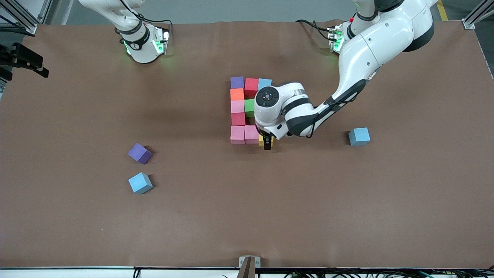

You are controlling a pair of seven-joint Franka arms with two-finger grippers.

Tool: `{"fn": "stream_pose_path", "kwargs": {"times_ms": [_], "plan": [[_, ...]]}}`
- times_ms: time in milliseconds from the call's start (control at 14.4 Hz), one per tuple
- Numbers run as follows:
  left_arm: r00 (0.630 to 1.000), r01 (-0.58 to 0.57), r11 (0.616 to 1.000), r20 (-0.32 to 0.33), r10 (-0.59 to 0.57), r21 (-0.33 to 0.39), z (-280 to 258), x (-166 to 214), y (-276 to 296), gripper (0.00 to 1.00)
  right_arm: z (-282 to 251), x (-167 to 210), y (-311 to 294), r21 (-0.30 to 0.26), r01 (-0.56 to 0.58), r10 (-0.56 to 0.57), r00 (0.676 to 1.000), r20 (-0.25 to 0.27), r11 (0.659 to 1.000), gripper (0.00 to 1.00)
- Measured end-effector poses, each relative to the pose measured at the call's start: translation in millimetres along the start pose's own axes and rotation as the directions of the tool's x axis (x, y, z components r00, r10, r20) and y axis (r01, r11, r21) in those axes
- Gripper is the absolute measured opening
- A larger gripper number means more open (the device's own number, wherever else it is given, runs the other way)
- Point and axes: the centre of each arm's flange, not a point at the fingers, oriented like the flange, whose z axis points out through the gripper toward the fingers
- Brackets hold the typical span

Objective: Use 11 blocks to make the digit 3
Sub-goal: 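Lower the yellow cube next to the pink cube with the left gripper, then open the left gripper and lift it off the yellow cube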

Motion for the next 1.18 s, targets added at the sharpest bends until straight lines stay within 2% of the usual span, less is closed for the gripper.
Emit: {"fn": "stream_pose_path", "kwargs": {"times_ms": [625,972,1180], "plan": [[0.999,-0.037,0.999,0.04,0.036,0.024,-74.6,-0.5,-2.3,1.0,0.3,-0.8,-1.2,0.0,-0.029,0.029,1.0,0.007,1.0,1.0],[1.0,0.011,1.0,0.023,-0.011,-0.003,-108.1,51.7,60.3,1.0,0.3,-1.1,-1.3,0.0,-0.023,0.023,1.0,0.008,1.0,1.0],[1.0,-0.011,1.0,0.025,0.012,-0.024,-120.6,90.2,101.3,1.0,0.4,-1.3,-1.4,0.001,-0.023,0.023,1.0,0.01,1.0,1.0]]}}
